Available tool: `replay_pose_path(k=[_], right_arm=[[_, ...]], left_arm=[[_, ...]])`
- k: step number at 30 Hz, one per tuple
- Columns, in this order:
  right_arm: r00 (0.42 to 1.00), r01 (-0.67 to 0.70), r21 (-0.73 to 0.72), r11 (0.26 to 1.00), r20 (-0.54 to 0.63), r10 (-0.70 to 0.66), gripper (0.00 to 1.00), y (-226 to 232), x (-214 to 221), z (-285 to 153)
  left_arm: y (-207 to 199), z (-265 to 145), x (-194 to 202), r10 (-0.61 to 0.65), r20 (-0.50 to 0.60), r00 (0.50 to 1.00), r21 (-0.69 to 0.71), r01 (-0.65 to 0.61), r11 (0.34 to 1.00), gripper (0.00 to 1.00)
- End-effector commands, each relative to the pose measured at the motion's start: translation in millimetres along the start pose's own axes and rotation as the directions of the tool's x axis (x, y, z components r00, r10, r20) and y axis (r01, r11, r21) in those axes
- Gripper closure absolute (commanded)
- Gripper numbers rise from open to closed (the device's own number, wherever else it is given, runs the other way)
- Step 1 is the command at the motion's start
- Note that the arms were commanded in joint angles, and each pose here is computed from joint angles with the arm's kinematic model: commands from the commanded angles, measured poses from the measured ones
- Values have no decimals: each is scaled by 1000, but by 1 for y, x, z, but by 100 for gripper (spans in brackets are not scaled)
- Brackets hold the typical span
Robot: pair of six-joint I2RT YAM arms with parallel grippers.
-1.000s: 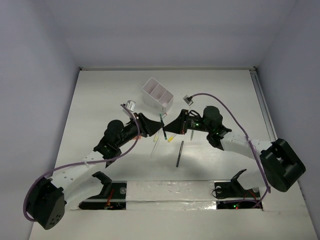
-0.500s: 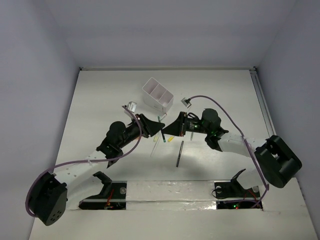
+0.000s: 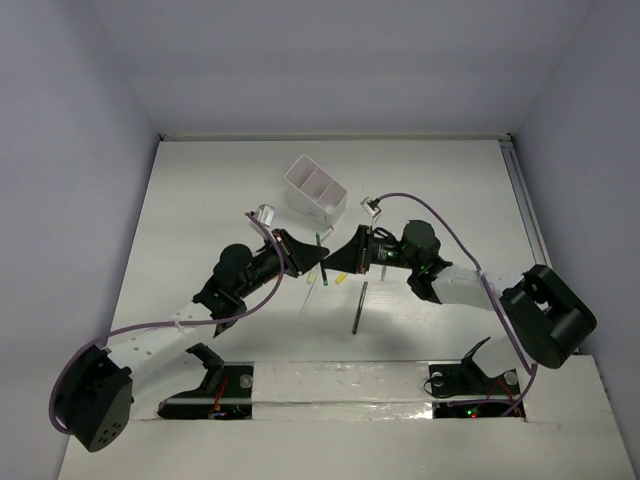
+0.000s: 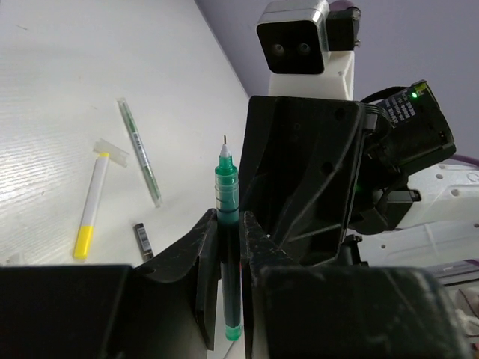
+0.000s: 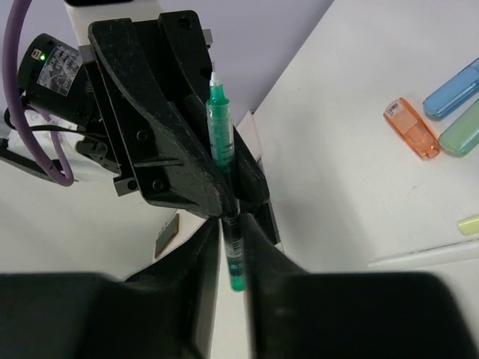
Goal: Sort the stationery into containers
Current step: Pick up the pen from the center of the board, then close the pen cap on the pen.
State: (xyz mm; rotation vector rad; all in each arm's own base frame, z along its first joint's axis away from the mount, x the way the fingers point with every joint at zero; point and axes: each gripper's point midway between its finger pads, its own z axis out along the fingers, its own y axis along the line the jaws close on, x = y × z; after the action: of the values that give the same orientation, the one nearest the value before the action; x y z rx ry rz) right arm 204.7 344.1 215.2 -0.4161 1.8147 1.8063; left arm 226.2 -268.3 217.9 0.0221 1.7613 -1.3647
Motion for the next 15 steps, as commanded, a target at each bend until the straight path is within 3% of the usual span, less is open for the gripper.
replay_pose_path(k=[1, 5, 6, 7, 8, 9, 10, 11, 15], right_arm=[[997, 74, -50, 996, 4, -74, 61, 17, 0, -3], [994, 105, 114, 988, -13, -104, 42, -4, 5, -14], [993, 115, 160, 980, -17, -113, 42, -9, 5, -18], [985, 173, 216, 961, -25, -172, 45, -17, 3, -22], [989, 146, 360, 921, -24, -147, 57, -41, 3, -33], [983, 167, 410, 897, -5, -181, 73, -40, -7, -39], [977, 187, 477, 859, -2, -211, 99, -49, -12, -47], [978, 160, 599, 784, 9, -207, 100, -70, -15, -63], [975, 176, 757, 629, -45, -218, 100, -100, -27, -89]], left_arm=[[-17, 0, -22, 115, 51, 992, 16, -116, 993, 100], [-13, -7, -24, 194, 11, 981, -45, -194, 980, 100], [-12, -9, -25, 211, 5, 977, -57, -211, 976, 100], [-11, -12, -27, 229, -7, 973, -81, -229, 970, 100], [-10, -13, -28, 256, -15, 967, -94, -256, 962, 100], [-10, -15, -30, 261, -14, 965, -104, -261, 960, 100], [-11, -17, -30, 261, -15, 965, -103, -261, 960, 100], [-11, -18, -29, 255, -15, 967, -101, -256, 961, 100], [-12, -21, -24, 239, -37, 970, -92, -241, 966, 100]])
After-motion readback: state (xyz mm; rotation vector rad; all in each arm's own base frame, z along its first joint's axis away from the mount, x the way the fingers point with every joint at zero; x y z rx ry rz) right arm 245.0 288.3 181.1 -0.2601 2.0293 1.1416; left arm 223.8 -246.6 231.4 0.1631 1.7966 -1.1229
